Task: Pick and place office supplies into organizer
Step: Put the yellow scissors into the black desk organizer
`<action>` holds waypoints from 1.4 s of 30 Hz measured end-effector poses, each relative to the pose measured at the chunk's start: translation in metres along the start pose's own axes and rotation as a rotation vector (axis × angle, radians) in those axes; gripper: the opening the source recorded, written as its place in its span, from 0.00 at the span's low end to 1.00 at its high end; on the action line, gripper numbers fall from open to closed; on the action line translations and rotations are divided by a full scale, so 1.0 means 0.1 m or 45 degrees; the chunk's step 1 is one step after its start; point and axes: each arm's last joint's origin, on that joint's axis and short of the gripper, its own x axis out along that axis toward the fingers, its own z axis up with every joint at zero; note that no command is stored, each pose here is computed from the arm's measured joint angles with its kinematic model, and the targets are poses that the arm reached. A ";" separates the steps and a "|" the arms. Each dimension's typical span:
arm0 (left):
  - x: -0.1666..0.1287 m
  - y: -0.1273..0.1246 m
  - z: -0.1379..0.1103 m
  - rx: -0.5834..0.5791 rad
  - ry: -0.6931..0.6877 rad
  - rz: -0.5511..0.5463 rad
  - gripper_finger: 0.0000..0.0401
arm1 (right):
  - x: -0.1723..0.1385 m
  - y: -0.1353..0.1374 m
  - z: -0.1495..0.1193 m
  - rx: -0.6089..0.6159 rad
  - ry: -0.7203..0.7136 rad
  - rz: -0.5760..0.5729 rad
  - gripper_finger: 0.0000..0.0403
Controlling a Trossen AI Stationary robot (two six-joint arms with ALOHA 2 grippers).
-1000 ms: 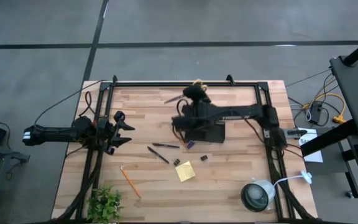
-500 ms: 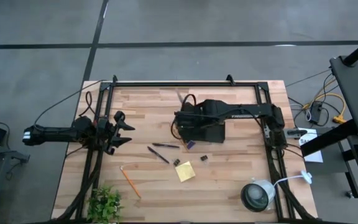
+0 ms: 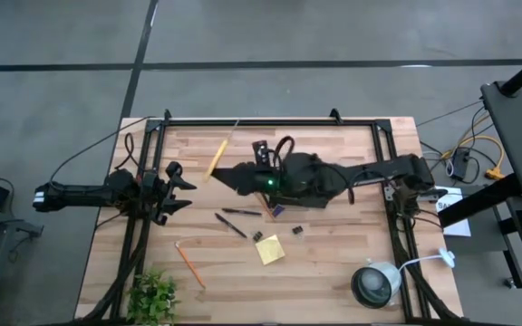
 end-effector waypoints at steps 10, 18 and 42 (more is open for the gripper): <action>0.00 0.00 0.00 0.000 0.000 0.000 0.50 | -0.25 -0.17 -0.47 0.173 -0.136 0.299 0.17; 0.00 0.00 0.00 0.000 0.001 0.000 0.50 | -0.51 -0.55 -0.64 0.654 -0.247 0.373 0.17; 0.00 0.00 0.00 0.000 0.000 0.000 0.50 | -1.03 -1.82 -0.31 1.620 -0.710 0.412 0.17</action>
